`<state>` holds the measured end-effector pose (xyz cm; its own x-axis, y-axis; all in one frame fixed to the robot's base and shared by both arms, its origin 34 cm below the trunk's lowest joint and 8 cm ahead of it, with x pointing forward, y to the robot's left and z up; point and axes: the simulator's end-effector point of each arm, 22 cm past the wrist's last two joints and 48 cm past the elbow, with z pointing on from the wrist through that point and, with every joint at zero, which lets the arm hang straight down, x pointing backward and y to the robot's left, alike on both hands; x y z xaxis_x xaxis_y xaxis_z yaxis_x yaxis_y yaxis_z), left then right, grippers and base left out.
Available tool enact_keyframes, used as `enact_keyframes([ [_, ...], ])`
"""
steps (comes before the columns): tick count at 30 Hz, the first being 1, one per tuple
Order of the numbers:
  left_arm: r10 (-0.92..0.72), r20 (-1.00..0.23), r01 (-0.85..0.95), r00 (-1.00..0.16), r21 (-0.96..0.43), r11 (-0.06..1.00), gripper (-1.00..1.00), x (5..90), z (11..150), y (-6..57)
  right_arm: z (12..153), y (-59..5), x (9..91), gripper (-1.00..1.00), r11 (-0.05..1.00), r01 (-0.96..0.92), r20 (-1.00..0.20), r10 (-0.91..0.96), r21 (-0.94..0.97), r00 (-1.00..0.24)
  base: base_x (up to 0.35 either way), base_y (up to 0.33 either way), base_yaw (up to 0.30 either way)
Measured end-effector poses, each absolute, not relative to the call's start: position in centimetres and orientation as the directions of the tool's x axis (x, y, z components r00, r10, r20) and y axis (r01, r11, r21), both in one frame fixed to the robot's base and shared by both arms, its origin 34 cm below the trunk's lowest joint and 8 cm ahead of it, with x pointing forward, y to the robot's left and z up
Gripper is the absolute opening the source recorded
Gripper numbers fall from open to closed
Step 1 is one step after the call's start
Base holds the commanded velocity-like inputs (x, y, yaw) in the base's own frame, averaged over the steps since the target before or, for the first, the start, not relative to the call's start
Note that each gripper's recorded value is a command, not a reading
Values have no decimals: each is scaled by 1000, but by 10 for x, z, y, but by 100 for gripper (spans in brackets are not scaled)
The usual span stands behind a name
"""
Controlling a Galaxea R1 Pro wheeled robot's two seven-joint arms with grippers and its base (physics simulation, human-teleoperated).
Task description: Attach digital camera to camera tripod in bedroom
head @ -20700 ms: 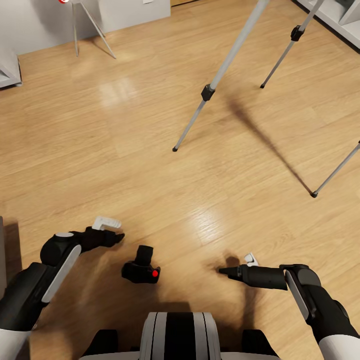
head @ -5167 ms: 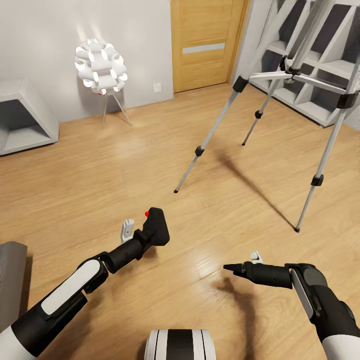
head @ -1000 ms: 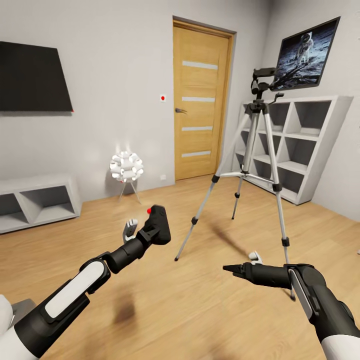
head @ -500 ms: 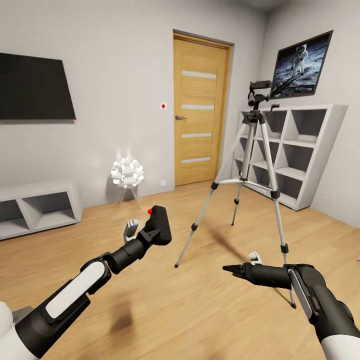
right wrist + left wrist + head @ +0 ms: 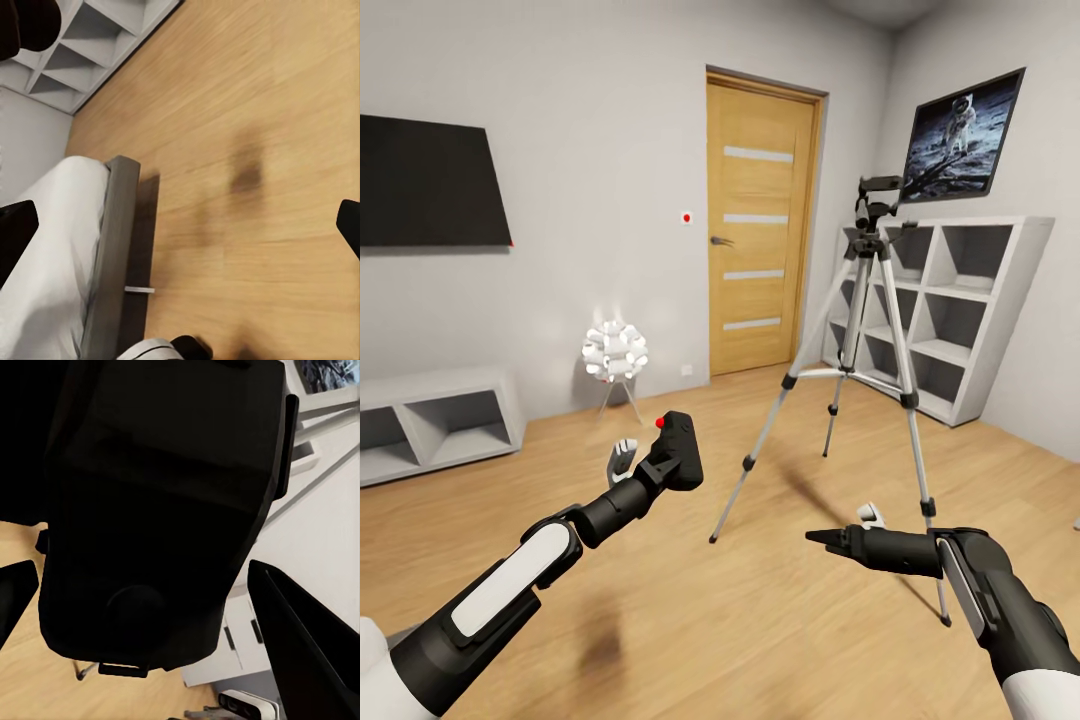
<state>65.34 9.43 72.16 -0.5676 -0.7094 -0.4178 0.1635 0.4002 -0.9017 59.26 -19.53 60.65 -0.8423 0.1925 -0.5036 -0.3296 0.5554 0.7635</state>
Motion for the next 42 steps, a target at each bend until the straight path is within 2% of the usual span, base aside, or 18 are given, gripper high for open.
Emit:
enact_keyframes([
  [42, -710, -415, 153, -569, -901, 405, -100, 674, 810, 95, 697, -196, 613, 100, 558, -328, -503, 192, 762, -843, 0, 0, 0],
])
